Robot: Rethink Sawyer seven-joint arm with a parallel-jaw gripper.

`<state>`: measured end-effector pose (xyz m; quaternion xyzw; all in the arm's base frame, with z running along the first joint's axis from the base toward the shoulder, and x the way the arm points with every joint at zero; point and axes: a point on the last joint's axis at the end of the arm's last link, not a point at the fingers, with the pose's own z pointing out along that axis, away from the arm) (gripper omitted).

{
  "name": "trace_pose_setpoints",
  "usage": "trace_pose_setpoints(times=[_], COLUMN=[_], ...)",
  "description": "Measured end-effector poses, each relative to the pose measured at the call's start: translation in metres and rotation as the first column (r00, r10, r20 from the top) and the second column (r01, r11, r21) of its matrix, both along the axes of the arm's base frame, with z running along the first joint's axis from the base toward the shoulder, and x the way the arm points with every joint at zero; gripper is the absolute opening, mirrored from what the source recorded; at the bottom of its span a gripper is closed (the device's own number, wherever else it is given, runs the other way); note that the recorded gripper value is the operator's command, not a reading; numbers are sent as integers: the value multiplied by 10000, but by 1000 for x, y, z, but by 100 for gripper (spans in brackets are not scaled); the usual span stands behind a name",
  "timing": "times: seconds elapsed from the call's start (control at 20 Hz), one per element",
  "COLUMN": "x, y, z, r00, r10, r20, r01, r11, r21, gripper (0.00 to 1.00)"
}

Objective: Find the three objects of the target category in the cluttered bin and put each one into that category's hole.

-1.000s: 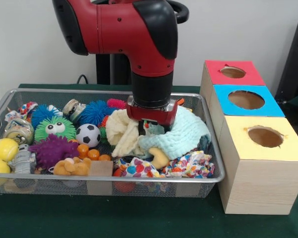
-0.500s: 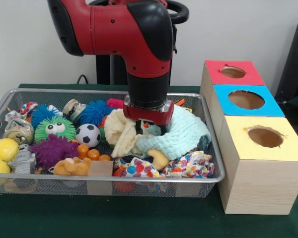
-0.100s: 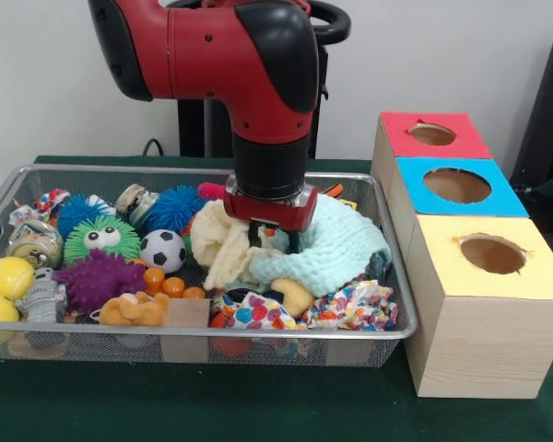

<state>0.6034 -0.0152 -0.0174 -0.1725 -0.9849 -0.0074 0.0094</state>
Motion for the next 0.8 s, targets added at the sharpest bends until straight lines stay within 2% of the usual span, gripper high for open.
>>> trace_pose_setpoints(times=[0.35,0.8], x=[-6,-6], y=[-6,-6], z=[-1,-1], r00=[9993,9988], r10=[373,458], r20=[97,185], r01=[-369,-449], r11=[9984,9978], r21=[-423,-495], gripper=[0,0])
